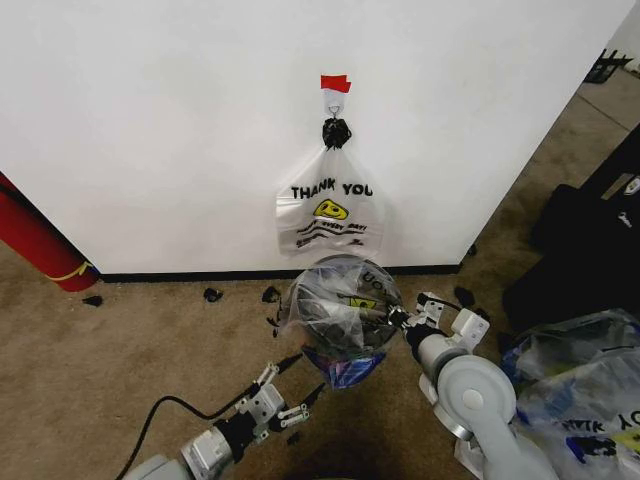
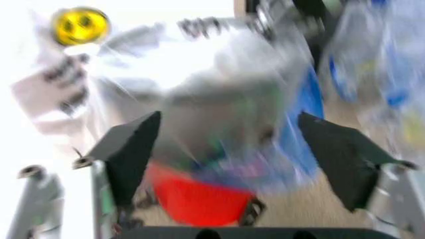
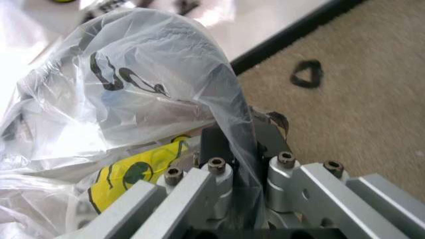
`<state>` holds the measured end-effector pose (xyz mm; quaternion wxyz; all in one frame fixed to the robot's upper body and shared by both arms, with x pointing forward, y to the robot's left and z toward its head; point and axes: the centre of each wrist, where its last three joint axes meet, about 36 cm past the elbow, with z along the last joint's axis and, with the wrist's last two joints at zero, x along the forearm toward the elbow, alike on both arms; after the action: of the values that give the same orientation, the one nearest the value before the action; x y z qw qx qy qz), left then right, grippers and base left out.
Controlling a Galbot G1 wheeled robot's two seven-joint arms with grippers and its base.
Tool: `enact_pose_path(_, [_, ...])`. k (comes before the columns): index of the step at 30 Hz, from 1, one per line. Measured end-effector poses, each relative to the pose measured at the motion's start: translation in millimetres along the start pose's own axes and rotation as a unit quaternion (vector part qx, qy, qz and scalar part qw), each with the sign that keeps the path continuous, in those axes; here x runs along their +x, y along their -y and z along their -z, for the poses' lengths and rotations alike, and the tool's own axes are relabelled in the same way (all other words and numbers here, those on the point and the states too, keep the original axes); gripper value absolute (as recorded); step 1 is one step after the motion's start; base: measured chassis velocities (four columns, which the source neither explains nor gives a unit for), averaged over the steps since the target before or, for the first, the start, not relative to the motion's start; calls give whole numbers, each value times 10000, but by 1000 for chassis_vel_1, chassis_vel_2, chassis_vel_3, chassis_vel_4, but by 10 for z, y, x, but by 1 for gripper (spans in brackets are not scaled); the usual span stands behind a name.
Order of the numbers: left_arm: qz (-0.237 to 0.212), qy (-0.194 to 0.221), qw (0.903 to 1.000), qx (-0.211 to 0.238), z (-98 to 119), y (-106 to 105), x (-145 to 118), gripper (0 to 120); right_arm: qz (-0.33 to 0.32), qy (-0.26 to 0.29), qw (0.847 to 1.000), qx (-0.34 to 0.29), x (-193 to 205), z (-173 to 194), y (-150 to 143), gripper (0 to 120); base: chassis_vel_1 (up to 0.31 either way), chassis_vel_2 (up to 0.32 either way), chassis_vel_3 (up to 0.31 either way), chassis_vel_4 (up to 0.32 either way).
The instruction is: Pick up the garbage bag from the wall and place it over the trash bin.
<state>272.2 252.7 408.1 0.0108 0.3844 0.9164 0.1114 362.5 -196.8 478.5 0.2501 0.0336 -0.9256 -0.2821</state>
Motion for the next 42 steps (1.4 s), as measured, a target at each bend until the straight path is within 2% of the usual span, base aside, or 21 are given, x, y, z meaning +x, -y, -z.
enact_pose_path(2, [175,180,9993,294,105,-115,-46,95,160,36,9997,187,-36,-23,80,1,0,0,0,0])
enact_pose_path(4, [343,368,9966,659,248,-252,-111,98,271,58,9989,369,-68,-40,171,1,0,0,0,0])
enact_pose_path(6, [387,408,9954,771,292,-297,-135,98,343,68,9985,420,-77,-44,208,1,0,0,0,0])
enact_pose_path(9, [551,504,9910,1114,419,-490,-237,99,734,194,9950,651,-133,-69,380,1,0,0,0,0])
enact_pose_path(12, [711,494,9848,1503,466,-698,-357,99,1177,316,9890,841,-193,-89,565,1,0,0,0,0])
enact_pose_path(14, [745,488,9833,1587,471,-746,-387,99,1269,332,9875,871,-205,-88,603,1,0,0,0,0])
enact_pose_path(17, [882,500,9727,2090,537,-1014,-568,99,1729,489,9780,1059,-278,-68,801,1,0,0,0,0])
enact_pose_path(20, [888,495,9699,2212,570,-1082,-609,99,1836,521,9752,1116,-299,-56,845,1,0,0,0,0])
enact_pose_path(23, [799,462,9612,2599,653,-1302,-733,98,2199,653,9654,1242,-353,-28,962,1,0,0,0,0])
enact_pose_path(26, [732,467,9603,2653,653,-1403,-781,98,2339,683,9611,1301,-374,-15,999,1,0,0,0,0])
enact_pose_path(28, [596,384,9637,2573,575,-1544,-800,97,2534,634,9547,1425,-414,-3,1032,1,0,0,0,0])
enact_pose_path(31, [157,231,9703,2403,492,-1738,-780,96,2744,610,9466,1577,-449,-13,1089,1,0,0,0,0])
enact_pose_path(32, [157,231,9703,2403,492,-1738,-780,96,2744,610,9466,1577,-449,-13,1089,1,0,0,0,0])
enact_pose_path(34, [-160,92,9688,2471,468,-1861,-805,95,2847,642,9420,1657,-468,-3,1137,1,0,0,0,0])
enact_pose_path(37, [-372,-73,9687,2454,363,-1984,-848,89,2890,639,9402,1687,-463,10,1146,1,0,0,0,0])
enact_pose_path(38, [-394,-138,9702,2387,316,-2032,-853,82,2920,626,9392,1697,-456,18,1137,1,0,0,0,0])
enact_pose_path(40, [-398,-175,9708,2360,289,-2063,-857,79,2943,623,9384,1703,-449,21,1129,1,0,0,0,0])
enact_pose_path(42, [-395,-234,9711,2340,248,-2130,-879,71,2980,618,9368,1727,-434,24,1115,1,0,0,0,0])
